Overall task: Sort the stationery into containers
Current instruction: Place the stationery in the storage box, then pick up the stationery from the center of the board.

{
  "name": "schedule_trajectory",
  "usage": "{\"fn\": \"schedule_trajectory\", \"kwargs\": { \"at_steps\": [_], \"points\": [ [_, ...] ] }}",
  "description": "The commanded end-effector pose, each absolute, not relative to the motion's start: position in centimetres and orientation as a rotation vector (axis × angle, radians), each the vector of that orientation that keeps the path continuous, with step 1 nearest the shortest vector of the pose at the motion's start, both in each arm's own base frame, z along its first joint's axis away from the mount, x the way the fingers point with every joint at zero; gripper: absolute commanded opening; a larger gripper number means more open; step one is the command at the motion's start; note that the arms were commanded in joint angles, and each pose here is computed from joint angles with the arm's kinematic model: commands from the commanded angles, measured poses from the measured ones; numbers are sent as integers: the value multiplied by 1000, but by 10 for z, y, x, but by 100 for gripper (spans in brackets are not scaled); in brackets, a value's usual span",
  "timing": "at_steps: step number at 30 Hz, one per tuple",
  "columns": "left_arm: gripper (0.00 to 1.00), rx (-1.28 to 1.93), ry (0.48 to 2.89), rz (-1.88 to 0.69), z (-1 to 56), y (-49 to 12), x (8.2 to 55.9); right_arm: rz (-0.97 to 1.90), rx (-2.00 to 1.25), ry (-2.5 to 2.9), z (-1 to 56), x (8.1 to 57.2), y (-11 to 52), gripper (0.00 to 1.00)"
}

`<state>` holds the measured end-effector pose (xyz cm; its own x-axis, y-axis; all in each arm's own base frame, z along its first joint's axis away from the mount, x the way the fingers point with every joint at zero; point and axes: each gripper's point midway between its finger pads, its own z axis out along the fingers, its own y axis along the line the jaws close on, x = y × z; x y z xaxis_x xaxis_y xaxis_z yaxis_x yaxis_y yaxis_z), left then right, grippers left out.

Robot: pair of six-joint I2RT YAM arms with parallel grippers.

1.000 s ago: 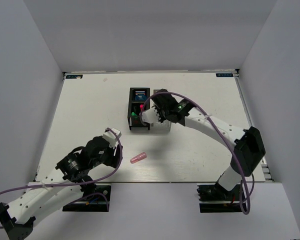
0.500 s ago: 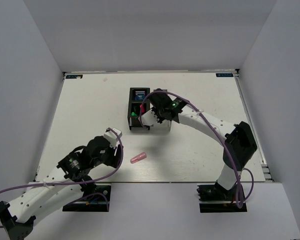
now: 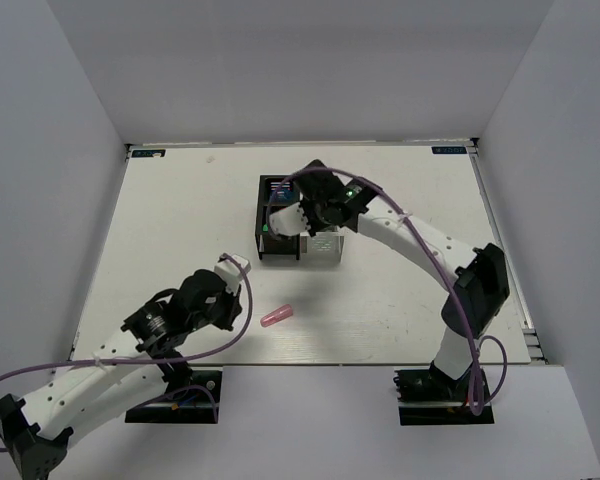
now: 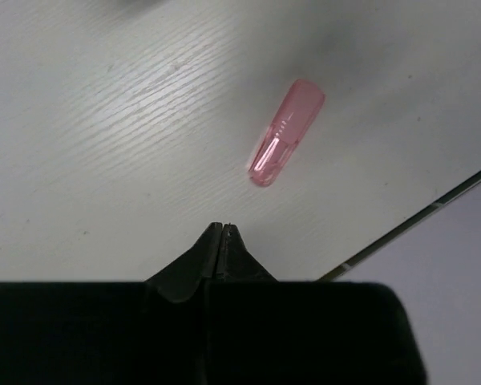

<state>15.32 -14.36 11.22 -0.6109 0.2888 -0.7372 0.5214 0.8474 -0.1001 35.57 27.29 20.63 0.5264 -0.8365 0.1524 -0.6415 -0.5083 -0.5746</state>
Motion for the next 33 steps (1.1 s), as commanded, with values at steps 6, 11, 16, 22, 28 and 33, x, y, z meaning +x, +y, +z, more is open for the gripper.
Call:
{"fn": "schedule_trajectory", "kwargs": {
  "at_steps": [6,11,16,22,28,33],
  "points": [
    [57,763,2283,-613,115,-219,166,242,-1566,1896,233,251,246,90],
    [71,881,2279,-550,102,-252,184,358,-1400,2035,160,212,204,4],
    [71,966,2347,-448,81,-276,202,382,-1345,2088,140,194,183,0],
    [69,1052,2418,-372,46,-274,203,450,-1270,2079,145,193,181,5],
    [66,1077,2476,-293,24,-258,197,496,-1214,2112,134,194,174,6],
    [57,1103,2499,-238,15,-249,195,531,-1192,2114,136,194,174,6]
  ]
}}
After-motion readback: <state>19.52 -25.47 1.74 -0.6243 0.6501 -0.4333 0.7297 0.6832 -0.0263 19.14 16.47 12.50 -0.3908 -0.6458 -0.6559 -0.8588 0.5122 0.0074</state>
